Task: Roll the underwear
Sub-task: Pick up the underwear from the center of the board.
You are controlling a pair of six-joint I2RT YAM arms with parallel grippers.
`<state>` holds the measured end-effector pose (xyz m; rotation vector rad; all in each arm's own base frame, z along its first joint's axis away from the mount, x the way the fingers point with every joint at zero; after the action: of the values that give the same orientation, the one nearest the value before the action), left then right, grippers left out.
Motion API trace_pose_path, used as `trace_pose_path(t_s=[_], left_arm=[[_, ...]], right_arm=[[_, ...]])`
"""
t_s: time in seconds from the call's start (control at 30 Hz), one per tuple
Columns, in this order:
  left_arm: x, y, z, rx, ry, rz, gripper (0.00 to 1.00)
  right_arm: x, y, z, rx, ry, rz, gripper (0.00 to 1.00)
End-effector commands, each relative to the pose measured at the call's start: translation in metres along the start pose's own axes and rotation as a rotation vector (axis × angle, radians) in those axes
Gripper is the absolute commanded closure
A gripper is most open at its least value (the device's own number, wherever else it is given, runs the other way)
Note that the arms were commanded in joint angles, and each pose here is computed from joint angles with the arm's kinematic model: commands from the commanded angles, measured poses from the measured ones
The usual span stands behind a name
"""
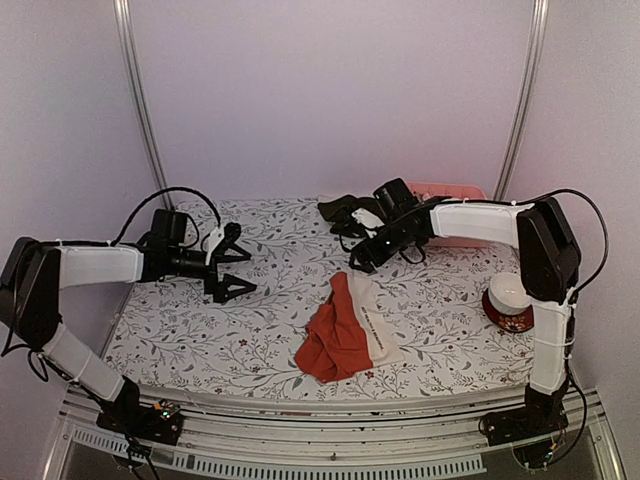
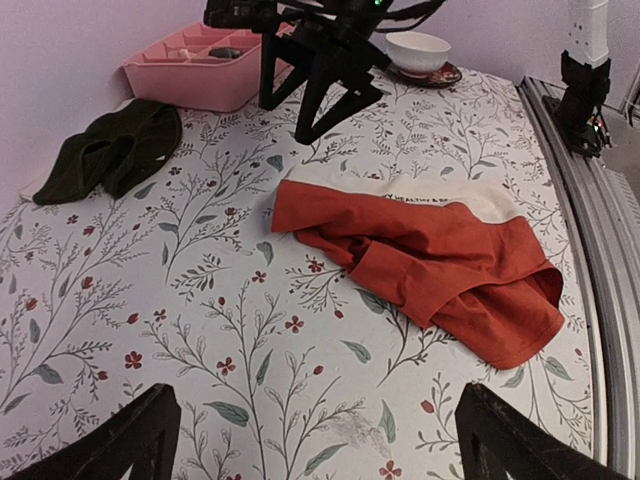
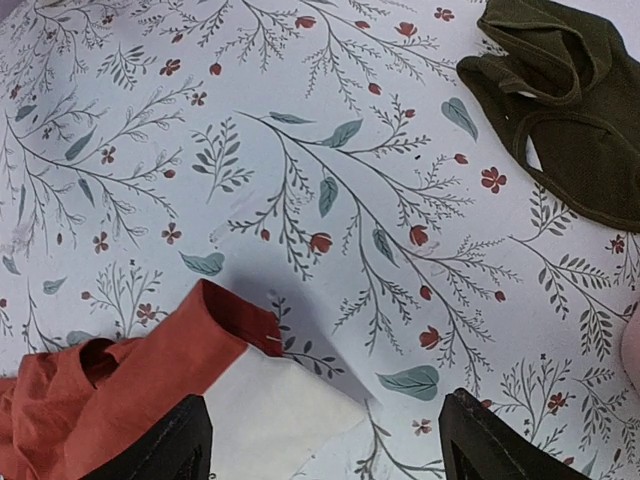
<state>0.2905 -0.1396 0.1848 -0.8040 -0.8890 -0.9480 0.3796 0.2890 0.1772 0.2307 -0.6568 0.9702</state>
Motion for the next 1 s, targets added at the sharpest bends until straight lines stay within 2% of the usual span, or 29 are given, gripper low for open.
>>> trace_pose_path(t_s=[0.0, 0.2, 0.47, 0.8, 0.87, 0.97], left_arm=[[-0.001, -0.016, 0.004, -0.077, -0.032, -0.036, 0.01], [-0.004, -0.024, 0.01, -0.074, -0.045, -0.066, 0.01], [-0.005, -0.029, 0.013, -0.068, -0.049, -0.086, 0.02], [-0.006, -0.029, 0.014, -0.067, -0.05, -0.087, 0.01], [-0.006, -0.03, 0.014, -0.066, -0.051, -0.089, 0.01], [-0.006, -0.029, 0.014, -0.067, -0.049, -0.083, 0.02]], right_arm=[[-0.012, -0.026, -0.002, 0.141, -0.069, 0.126, 0.21], [-0.031, -0.032, -0.018, 0.23, -0.058, 0.2, 0.27], [-0.037, -0.026, -0.035, 0.371, -0.094, 0.249, 0.27], [-0.045, -0.029, -0.065, 0.417, -0.027, 0.222, 0.26], [-0.046, -0.029, -0.069, 0.425, -0.016, 0.218, 0.29], [-0.045, -0.029, -0.068, 0.437, -0.018, 0.22, 0.41]])
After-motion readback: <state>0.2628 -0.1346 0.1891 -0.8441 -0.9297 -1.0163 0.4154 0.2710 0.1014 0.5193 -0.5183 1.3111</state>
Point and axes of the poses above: each gripper's point midway between its finger pads, its own z axis back along the fingers, its own y axis along the line the jaws close on, x = y × z, the point moved 10 cm from there along z, back along the fingers, and after that the axes turned 12 degrees about z, right-handed, at the moved point
